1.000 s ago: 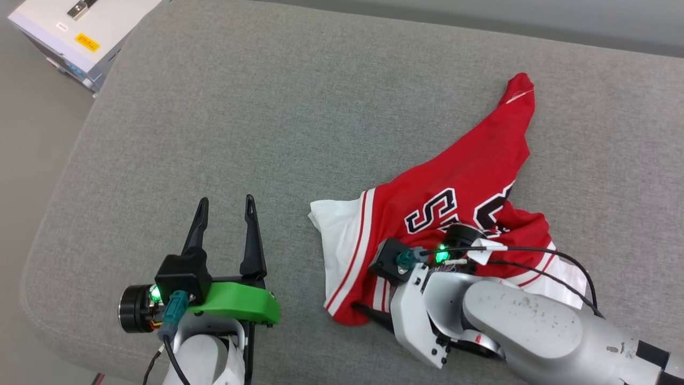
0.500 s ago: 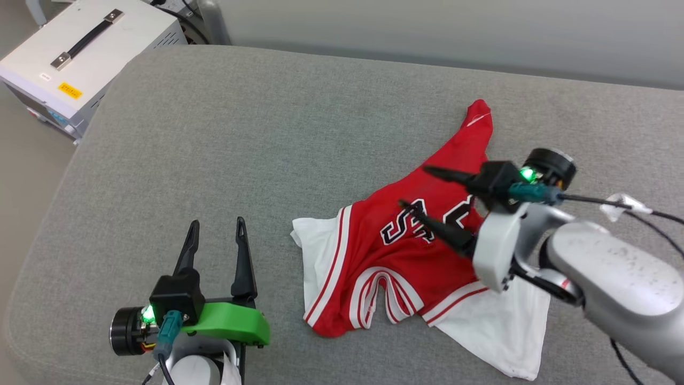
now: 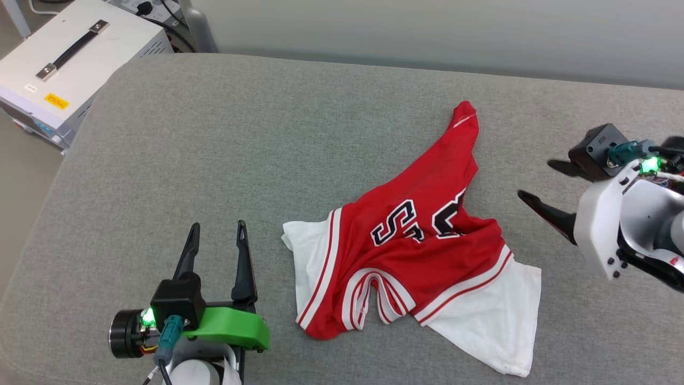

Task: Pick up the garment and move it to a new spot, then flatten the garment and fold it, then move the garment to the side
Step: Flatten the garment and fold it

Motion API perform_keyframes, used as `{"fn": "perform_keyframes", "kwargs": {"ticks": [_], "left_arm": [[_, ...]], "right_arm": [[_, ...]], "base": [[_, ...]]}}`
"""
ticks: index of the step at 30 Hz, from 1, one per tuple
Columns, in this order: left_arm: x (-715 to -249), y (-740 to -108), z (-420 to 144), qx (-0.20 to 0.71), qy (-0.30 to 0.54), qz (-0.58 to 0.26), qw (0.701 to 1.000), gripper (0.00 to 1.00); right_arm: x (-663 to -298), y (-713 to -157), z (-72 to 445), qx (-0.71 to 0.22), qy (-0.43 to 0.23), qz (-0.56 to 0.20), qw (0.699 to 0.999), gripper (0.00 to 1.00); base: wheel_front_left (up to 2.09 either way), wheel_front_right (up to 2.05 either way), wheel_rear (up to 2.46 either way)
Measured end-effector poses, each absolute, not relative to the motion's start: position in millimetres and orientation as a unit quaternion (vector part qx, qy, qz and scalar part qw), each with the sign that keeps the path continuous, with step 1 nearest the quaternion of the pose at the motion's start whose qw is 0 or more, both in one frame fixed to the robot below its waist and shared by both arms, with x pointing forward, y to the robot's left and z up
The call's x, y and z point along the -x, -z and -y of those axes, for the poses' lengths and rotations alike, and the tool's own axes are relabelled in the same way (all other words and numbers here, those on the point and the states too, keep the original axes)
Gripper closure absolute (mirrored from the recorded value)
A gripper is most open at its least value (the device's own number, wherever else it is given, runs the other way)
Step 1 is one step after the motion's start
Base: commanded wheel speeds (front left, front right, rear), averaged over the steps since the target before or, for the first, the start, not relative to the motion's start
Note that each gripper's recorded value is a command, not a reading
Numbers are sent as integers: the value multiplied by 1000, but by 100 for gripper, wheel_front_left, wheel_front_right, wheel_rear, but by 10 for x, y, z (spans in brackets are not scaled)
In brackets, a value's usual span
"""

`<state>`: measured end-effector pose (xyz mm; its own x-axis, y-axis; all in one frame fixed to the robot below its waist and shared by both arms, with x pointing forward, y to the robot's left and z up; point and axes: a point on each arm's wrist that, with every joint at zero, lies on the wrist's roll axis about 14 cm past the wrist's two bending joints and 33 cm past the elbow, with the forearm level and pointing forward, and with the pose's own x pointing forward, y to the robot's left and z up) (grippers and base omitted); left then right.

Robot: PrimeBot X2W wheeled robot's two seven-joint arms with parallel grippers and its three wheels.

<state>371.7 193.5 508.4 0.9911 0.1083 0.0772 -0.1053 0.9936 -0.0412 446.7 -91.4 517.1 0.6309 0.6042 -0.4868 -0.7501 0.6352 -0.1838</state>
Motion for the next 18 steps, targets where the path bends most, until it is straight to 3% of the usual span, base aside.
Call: {"fn": "perform_keyframes", "kwargs": {"ticks": [4,7,18], "left_arm": [[-3732,-5042,-1927,18,-53,33,998,0],[-3744,-5003,-1924,19,-52,28,998,0],[-3850,-4897,-1964,23,-62,13,998,0]], "right_arm": [[-4237,-4741,1175,184,-370,-335,847,0],[-4116,-4542,1264,189,-368,-395,820,0],[-3929,-3740,1197,150,-362,-502,771,0]], "base": [[0,0,0],[0,0,0],[0,0,0]]}}
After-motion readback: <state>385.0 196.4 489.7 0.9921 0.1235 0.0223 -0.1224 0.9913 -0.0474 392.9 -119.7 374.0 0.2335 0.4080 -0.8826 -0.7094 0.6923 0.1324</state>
